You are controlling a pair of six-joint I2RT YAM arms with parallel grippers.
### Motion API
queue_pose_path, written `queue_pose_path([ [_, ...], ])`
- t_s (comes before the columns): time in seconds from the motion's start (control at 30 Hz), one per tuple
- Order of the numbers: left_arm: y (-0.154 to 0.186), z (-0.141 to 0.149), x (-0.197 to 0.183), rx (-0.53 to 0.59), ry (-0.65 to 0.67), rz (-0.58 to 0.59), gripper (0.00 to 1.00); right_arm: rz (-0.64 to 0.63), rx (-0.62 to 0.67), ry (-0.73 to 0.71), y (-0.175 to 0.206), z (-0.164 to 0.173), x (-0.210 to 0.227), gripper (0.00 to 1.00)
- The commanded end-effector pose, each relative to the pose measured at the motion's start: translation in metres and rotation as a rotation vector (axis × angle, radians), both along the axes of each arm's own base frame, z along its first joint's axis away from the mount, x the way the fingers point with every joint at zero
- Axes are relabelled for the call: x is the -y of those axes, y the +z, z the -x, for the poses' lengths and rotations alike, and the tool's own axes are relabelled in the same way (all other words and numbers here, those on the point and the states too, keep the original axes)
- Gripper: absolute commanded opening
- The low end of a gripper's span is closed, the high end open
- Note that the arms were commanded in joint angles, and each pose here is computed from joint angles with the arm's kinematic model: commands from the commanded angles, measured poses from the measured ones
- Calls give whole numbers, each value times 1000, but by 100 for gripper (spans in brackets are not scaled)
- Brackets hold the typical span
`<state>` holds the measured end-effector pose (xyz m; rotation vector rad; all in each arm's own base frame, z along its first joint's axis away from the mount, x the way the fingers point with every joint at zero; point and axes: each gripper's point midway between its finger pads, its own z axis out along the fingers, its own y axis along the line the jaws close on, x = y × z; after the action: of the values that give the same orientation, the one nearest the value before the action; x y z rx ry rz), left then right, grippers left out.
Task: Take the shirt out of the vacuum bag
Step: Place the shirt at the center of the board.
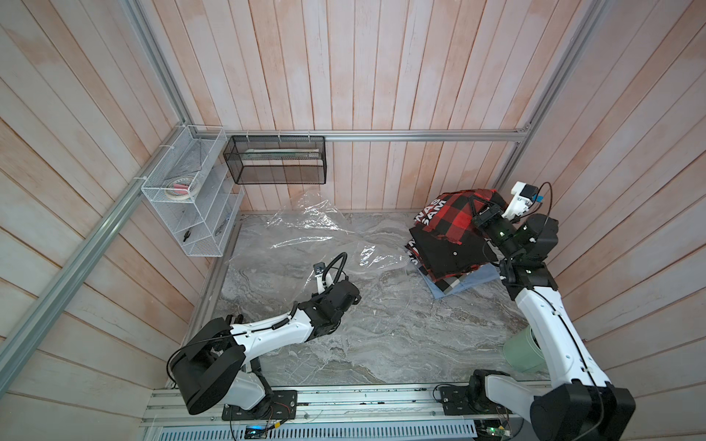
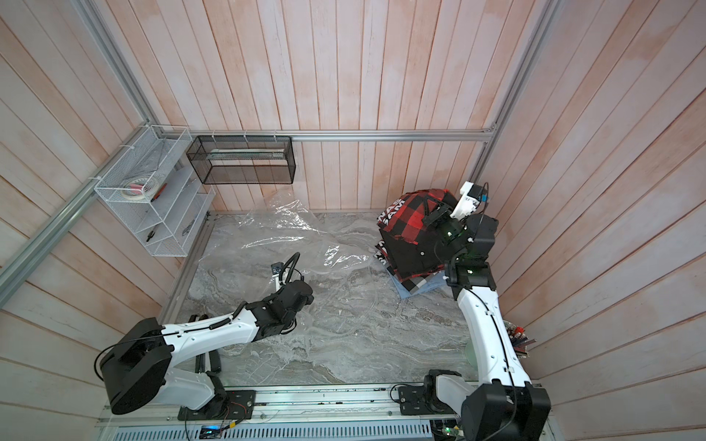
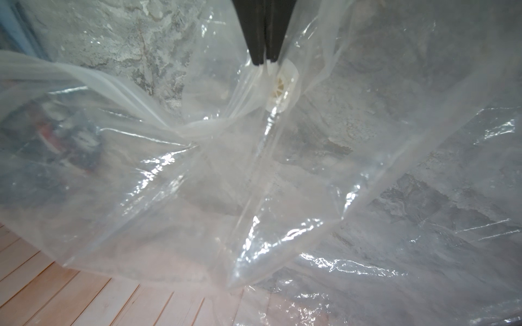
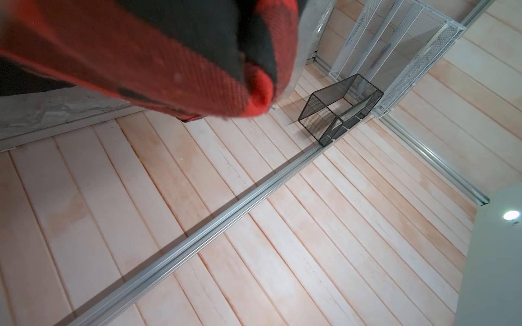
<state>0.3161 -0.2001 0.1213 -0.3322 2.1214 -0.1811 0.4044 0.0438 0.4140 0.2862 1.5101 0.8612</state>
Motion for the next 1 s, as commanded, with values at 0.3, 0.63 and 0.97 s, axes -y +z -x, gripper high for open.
queue_pose_path([
  [0.3, -13, 3, -9, -16, 34, -3, 0, 59, 69, -168, -7, -77, 47, 0],
  [0.63, -10, -2, -3, -7, 19, -2, 0, 58, 27, -163, -49, -108, 50, 0],
  [0.97, -8, -5, 3, -4, 5, 0, 0, 20, -102, -168, -140, -102, 45, 0],
])
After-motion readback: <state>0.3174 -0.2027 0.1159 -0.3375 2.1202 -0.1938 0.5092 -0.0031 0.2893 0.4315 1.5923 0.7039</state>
